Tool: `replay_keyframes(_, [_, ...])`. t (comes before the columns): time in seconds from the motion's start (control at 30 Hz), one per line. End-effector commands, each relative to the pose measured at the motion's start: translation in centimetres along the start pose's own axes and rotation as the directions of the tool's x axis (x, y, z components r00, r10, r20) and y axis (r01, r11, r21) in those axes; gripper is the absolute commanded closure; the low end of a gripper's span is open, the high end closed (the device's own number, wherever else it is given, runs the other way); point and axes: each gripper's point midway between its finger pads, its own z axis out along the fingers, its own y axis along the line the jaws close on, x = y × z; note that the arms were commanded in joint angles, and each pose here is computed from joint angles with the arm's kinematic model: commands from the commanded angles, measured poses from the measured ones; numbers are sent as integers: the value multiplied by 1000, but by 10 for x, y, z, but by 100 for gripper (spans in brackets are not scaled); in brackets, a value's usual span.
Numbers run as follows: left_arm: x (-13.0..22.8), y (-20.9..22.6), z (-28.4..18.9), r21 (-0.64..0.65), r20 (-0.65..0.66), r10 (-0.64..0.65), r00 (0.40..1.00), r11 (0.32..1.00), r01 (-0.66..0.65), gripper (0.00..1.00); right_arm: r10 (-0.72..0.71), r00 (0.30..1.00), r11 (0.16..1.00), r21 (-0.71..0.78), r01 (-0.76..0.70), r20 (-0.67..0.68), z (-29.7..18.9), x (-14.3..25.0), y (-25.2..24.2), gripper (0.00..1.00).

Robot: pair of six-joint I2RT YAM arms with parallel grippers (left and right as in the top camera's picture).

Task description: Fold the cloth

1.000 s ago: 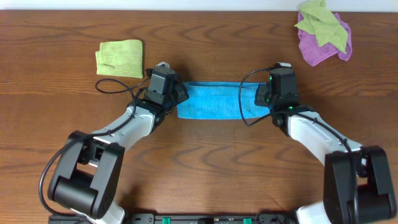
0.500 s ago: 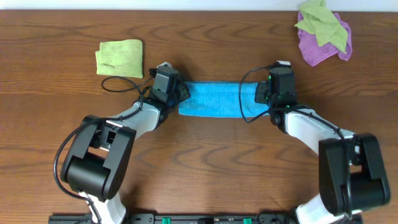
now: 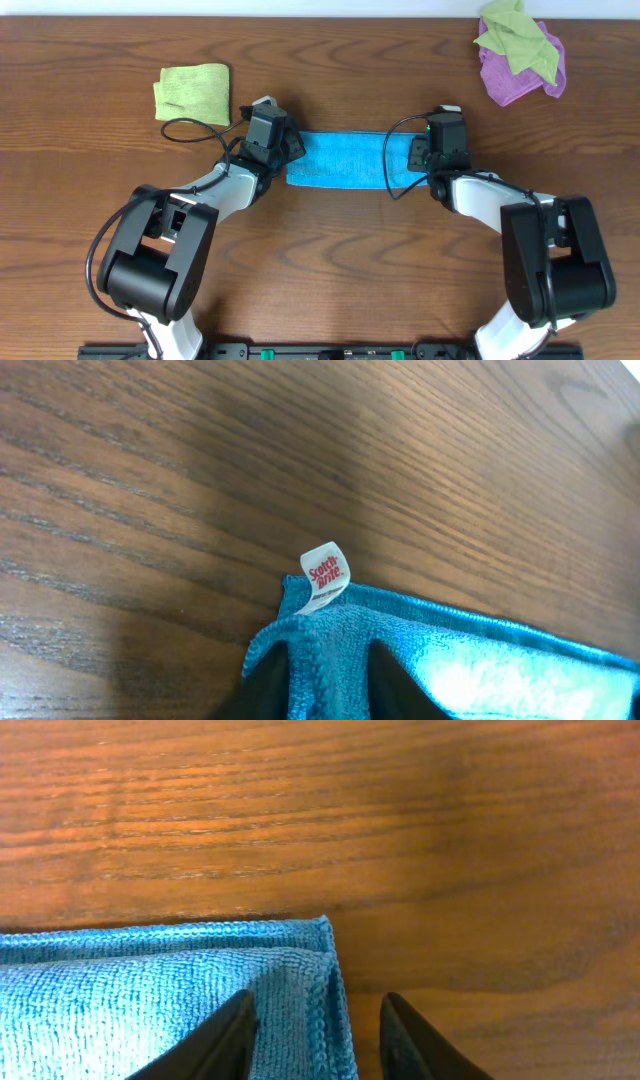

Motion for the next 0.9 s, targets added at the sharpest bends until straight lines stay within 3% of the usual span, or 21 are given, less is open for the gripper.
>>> replay_keyframes(0.0, [-12, -4, -2, 0, 32, 30, 999, 1000, -30, 62, 11, 1000, 1000, 18, -11, 4, -1, -5, -7, 53])
replay_keyframes(0.23, [-25, -19, -20, 35, 65, 69, 996, 997, -72, 46, 12, 1000, 1000, 19, -13, 4, -26, -15, -8, 40])
replay_keyframes(0.47, [-25, -22, -47, 15, 35, 68, 997, 998, -68, 40, 113, 993, 994, -5, -113, 34, -68, -34, -9, 34])
replay_keyframes(0.57, [-17, -29, -53, 55, -11, 64, 998, 996, -64, 50, 163, 987, 987, -3, -163, 19, -86, -33, -12, 32])
replay_keyframes(0.67, [-8, -37, -53, 100, -58, 26, 998, 995, -20, 79, 228, 973, 974, -2, -229, -33, -103, -22, -14, 30])
replay_keyframes(0.73, [-5, -40, -52, 104, -65, 6, 998, 995, 0, 91, 277, 957, 960, -15, -279, -83, -112, -12, -11, 28])
replay_keyframes(0.87, [0, -47, -44, 122, -58, 19, 998, 992, -12, 94, 423, 872, 896, -33, -444, -249, -123, 18, 3, 22])
